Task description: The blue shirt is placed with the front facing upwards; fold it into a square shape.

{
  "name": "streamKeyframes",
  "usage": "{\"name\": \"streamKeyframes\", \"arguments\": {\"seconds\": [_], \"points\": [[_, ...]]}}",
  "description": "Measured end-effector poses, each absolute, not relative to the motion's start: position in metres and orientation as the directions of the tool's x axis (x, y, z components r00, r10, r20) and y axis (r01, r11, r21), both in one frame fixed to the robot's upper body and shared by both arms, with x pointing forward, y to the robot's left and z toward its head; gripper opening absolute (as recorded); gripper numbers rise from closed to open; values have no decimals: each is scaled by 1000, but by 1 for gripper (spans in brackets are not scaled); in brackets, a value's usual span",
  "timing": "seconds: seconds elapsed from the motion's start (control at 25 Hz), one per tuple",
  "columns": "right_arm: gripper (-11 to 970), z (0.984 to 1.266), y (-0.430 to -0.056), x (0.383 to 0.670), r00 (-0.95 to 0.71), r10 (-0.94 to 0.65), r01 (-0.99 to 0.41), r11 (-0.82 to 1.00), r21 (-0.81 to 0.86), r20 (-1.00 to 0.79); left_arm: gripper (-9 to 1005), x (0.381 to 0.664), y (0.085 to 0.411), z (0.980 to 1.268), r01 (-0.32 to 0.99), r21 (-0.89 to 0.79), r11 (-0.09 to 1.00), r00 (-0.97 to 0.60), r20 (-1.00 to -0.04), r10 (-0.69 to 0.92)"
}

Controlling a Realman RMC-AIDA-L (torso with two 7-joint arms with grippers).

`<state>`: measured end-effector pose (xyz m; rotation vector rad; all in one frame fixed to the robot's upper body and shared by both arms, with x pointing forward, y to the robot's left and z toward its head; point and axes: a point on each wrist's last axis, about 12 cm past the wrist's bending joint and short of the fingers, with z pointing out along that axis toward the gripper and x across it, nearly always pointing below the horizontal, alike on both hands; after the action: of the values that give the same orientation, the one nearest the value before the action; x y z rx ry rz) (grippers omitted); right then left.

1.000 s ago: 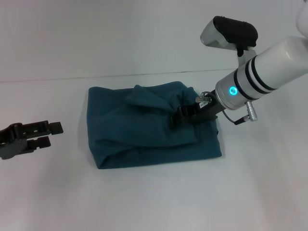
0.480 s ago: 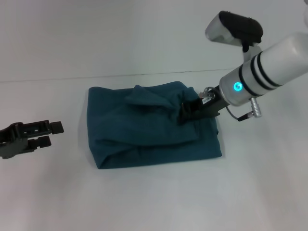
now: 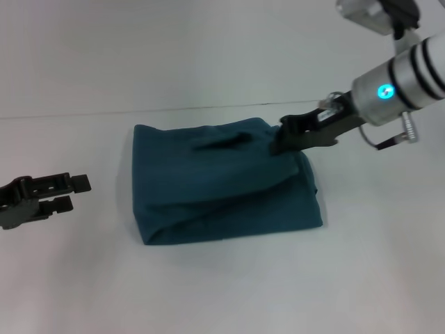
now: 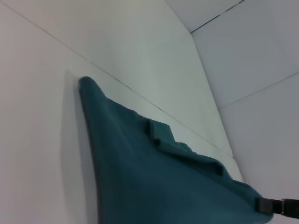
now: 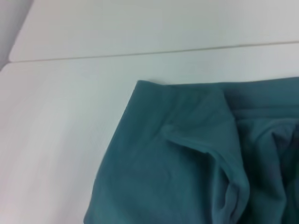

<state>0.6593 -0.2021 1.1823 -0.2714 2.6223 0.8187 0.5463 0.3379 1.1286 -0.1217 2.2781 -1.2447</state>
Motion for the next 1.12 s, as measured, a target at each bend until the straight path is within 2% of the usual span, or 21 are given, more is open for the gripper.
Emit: {"name": "streamKeyframes", "arguments": {"seconds": [0.08,0.32,0.72,1.12], "points": [[31,1183,-214,658,-915,-65,-274,825,495,-398,754,546,338,1129,171,-803,570,-852,-411,-324],[31,1158,-238,655,-940,-25,-187,872,453,-340,754,546,338,1128,169,-802,572,-850,-412,-327],[30,1140,-236,655,-941,-37,-173,906,386,-335,755,548,335,1125,164,-810,563,-854,-402,-329],[30,1142,-239,659,-938,-41,-161,929,332,-343,755,549,335,1126,162,-811,562,-854,-401,-331]]}}
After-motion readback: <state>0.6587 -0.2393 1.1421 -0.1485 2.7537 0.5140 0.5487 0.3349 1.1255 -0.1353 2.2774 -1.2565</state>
